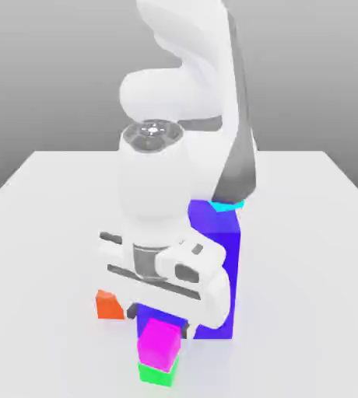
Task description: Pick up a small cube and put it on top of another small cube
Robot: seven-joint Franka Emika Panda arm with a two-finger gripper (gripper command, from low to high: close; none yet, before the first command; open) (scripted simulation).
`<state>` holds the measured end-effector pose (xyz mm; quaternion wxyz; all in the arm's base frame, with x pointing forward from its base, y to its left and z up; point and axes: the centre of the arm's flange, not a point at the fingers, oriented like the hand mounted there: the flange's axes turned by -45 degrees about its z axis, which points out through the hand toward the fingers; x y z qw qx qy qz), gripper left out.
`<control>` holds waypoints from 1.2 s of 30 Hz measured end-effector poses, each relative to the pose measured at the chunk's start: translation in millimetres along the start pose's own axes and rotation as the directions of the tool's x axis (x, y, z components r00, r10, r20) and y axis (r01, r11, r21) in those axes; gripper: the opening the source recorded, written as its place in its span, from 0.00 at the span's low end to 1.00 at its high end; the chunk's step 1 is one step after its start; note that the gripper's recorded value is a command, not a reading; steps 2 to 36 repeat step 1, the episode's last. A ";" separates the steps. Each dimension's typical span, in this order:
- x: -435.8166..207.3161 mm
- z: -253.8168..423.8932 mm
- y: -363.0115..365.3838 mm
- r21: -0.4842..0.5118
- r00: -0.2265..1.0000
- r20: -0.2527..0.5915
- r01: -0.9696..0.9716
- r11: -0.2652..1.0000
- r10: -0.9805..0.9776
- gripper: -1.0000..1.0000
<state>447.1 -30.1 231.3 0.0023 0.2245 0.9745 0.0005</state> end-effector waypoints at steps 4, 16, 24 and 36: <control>0.6 -6.2 -1.2 0.001 1.000 -0.002 -0.002 1.000 0.002 1.00; 0.6 -6.2 -1.2 0.001 1.000 -0.002 -0.002 1.000 0.002 1.00; 0.6 -6.2 -1.2 0.001 1.000 -0.002 -0.002 1.000 0.002 1.00; 0.6 -6.2 -1.2 0.001 1.000 -0.002 -0.002 1.000 0.002 1.00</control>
